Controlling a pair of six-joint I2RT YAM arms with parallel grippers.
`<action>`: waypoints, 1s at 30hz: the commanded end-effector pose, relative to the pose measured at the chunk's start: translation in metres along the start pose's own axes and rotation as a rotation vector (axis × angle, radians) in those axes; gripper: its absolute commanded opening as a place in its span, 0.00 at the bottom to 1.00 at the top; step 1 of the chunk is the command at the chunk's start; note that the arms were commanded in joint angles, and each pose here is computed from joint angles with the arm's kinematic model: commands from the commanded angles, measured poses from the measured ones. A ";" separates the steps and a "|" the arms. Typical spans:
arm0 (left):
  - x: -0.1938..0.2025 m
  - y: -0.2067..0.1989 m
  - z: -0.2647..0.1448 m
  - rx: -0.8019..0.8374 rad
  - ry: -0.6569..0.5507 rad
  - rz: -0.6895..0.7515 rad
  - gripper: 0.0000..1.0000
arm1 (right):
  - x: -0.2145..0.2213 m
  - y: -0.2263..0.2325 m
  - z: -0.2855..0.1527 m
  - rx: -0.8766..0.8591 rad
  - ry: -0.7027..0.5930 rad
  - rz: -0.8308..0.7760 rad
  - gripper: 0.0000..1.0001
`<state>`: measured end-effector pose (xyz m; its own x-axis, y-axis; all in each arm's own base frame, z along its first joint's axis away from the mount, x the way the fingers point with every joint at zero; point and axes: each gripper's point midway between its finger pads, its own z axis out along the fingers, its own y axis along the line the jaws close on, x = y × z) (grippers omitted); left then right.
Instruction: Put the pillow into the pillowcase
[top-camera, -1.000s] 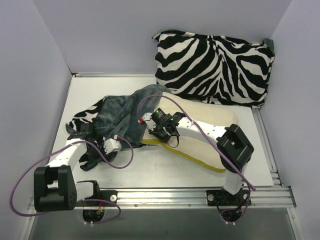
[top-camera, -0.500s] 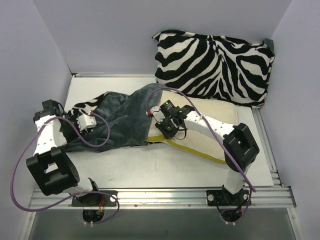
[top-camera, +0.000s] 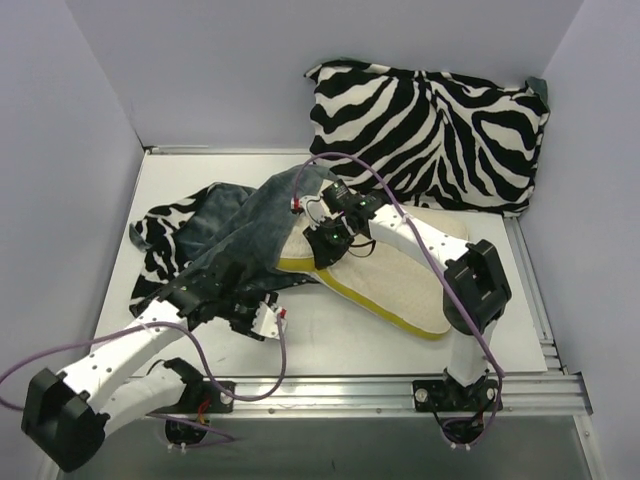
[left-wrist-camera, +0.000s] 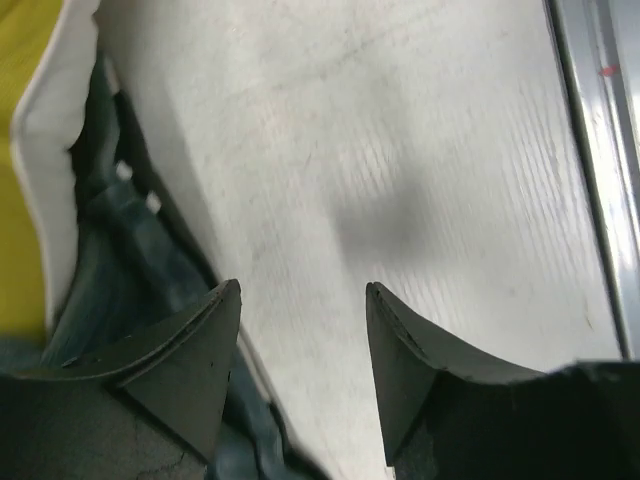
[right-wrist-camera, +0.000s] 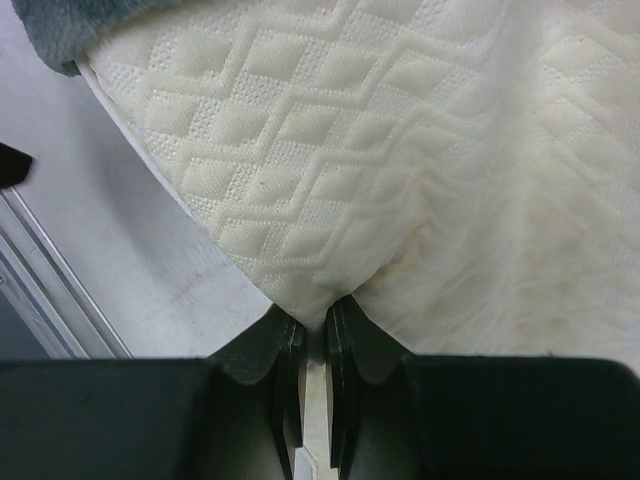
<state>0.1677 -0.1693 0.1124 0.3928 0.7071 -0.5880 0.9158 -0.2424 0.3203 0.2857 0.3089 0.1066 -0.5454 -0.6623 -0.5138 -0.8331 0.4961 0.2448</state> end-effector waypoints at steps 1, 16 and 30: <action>-0.019 0.055 0.027 -0.262 -0.012 0.085 0.61 | -0.021 -0.004 -0.011 -0.019 -0.056 -0.018 0.00; -0.010 0.096 0.112 -0.418 0.039 0.263 0.71 | -0.010 0.000 -0.019 -0.056 -0.039 -0.007 0.00; 0.020 0.121 0.157 -0.397 0.145 0.290 0.29 | -0.008 0.002 -0.028 -0.065 -0.048 -0.002 0.00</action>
<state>0.2880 -0.2917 0.0264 0.5957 0.7150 -0.3659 0.6677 -0.1877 0.7203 0.2843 0.3008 0.1083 -0.5678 -0.6568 -0.4962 -0.8226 0.4760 0.3111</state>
